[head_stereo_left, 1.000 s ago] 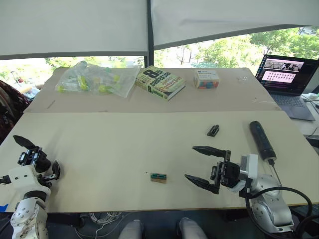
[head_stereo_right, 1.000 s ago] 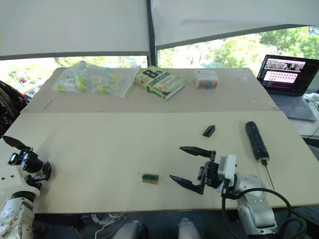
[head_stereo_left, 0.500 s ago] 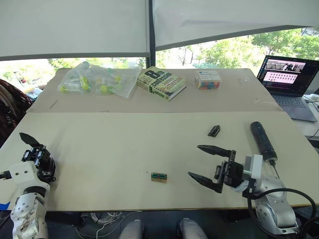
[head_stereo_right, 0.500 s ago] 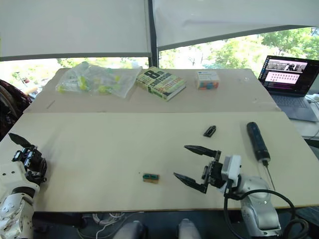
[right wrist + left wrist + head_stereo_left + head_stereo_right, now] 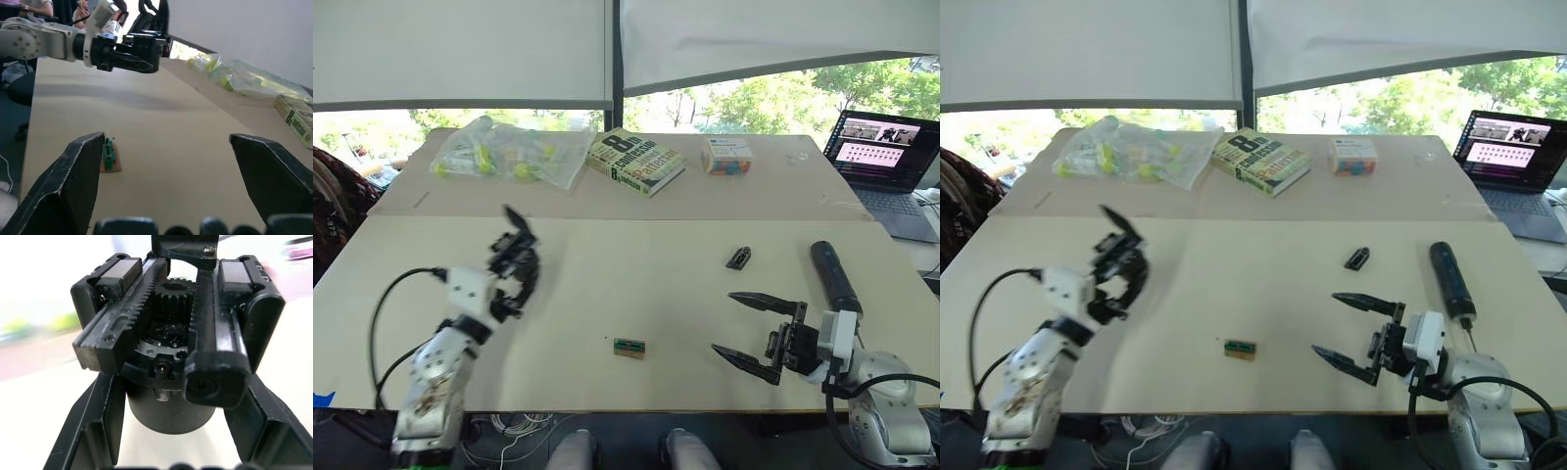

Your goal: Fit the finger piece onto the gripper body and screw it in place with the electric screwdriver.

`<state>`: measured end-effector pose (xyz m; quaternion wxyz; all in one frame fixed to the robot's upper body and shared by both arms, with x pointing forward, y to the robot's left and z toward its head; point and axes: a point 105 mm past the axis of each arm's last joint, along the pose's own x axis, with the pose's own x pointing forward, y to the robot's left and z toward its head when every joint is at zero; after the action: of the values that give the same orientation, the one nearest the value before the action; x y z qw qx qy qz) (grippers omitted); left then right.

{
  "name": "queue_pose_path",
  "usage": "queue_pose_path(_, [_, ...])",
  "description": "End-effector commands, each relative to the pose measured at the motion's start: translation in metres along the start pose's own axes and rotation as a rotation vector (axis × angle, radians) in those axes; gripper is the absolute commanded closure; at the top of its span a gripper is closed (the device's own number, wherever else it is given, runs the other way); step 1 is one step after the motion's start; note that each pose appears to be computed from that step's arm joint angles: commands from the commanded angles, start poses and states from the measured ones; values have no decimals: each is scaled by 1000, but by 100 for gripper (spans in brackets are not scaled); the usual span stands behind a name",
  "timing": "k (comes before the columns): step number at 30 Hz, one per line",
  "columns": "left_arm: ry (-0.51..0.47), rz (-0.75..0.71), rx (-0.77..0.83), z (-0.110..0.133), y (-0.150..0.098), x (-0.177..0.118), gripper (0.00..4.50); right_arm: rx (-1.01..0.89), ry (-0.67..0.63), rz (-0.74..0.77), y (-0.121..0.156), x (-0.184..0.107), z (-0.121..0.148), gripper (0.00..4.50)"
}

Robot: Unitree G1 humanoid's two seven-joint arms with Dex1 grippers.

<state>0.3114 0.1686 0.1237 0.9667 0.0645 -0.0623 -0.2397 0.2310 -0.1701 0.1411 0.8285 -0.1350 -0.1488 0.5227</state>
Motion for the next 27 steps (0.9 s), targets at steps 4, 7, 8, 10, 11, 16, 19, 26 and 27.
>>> queue_pose_path(4, [50, -176, -13, -17, -54, 37, 219, 82, 4, 38, 14, -6, 10, 0])
queue_pose_path(7, [39, -244, 0, -19, -73, 42, 219, 104, 17, 38, 18, -8, 14, 0])
queue_pose_path(8, [29, -269, -2, -18, -78, 43, 219, 99, 18, 32, 17, -8, 14, 0])
queue_pose_path(10, [27, -298, -3, -19, -85, 42, 219, 87, 19, 19, 15, -8, 13, 0])
queue_pose_path(11, [33, -300, 3, -21, -87, 42, 219, 86, 19, 18, 15, -8, 13, 0])
queue_pose_path(16, [80, -251, 8, -32, -81, 40, 219, 87, 11, 20, 13, -3, 10, 0])
queue_pose_path(19, [105, -224, -5, -37, -76, 36, 219, 79, 3, 31, 12, -1, 10, 0])
queue_pose_path(26, [109, -255, -11, -35, -61, 24, 6, 100, 4, 57, 12, -1, 8, 0])
queue_pose_path(27, [123, -288, 5, -37, -59, 19, 6, 109, 10, 60, 13, -2, 8, 0])
